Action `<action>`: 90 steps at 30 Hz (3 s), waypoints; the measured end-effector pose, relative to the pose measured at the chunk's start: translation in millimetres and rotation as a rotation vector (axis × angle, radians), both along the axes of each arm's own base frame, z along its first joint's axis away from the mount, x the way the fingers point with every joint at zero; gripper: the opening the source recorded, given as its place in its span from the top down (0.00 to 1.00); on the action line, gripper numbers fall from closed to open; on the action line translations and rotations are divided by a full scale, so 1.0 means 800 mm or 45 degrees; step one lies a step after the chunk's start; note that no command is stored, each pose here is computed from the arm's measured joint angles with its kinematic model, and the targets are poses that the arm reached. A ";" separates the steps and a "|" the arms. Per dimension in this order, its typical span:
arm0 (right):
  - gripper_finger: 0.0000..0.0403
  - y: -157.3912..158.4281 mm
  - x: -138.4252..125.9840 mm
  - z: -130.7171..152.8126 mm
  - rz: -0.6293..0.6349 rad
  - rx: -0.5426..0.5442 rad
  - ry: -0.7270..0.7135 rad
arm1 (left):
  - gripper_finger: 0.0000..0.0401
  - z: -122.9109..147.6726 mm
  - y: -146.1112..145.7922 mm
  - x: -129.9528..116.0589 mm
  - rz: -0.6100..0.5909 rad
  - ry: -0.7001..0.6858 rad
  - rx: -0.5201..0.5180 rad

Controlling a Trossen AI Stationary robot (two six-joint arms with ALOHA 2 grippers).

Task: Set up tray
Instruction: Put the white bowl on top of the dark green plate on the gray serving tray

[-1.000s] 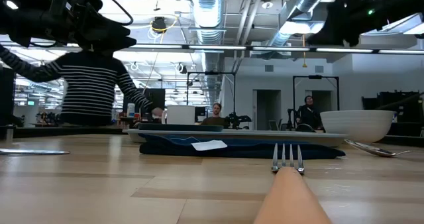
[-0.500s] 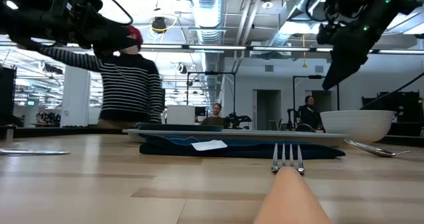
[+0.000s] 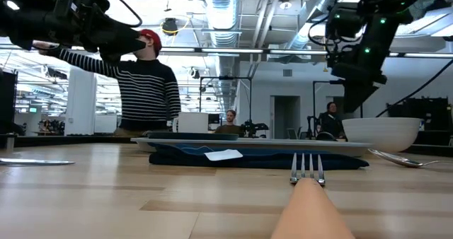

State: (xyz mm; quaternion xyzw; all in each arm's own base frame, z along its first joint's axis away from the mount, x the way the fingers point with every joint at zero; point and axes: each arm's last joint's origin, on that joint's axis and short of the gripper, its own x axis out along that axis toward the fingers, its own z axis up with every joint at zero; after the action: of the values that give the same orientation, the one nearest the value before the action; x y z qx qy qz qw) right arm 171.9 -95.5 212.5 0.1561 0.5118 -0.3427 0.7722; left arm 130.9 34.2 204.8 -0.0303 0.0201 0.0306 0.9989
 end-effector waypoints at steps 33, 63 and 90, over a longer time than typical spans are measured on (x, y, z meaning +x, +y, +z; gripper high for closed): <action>0.71 -0.021 0.040 -0.080 0.086 0.257 0.509 | 0.58 -0.003 0.000 0.000 0.000 0.027 -0.010; 0.98 -0.016 0.132 0.035 0.289 0.082 0.325 | 0.58 -0.003 0.000 0.000 0.000 0.032 -0.012; 0.97 0.080 0.377 0.008 1.281 -0.182 0.444 | 0.58 -0.006 0.001 -0.001 0.059 0.061 -0.040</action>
State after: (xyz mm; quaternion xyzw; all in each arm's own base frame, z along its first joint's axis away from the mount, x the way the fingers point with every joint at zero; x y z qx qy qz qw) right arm 473.4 -31.7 219.1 -0.2207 0.6193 0.0149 0.7534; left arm 130.5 35.3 200.1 -0.0456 0.0437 0.0540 0.9965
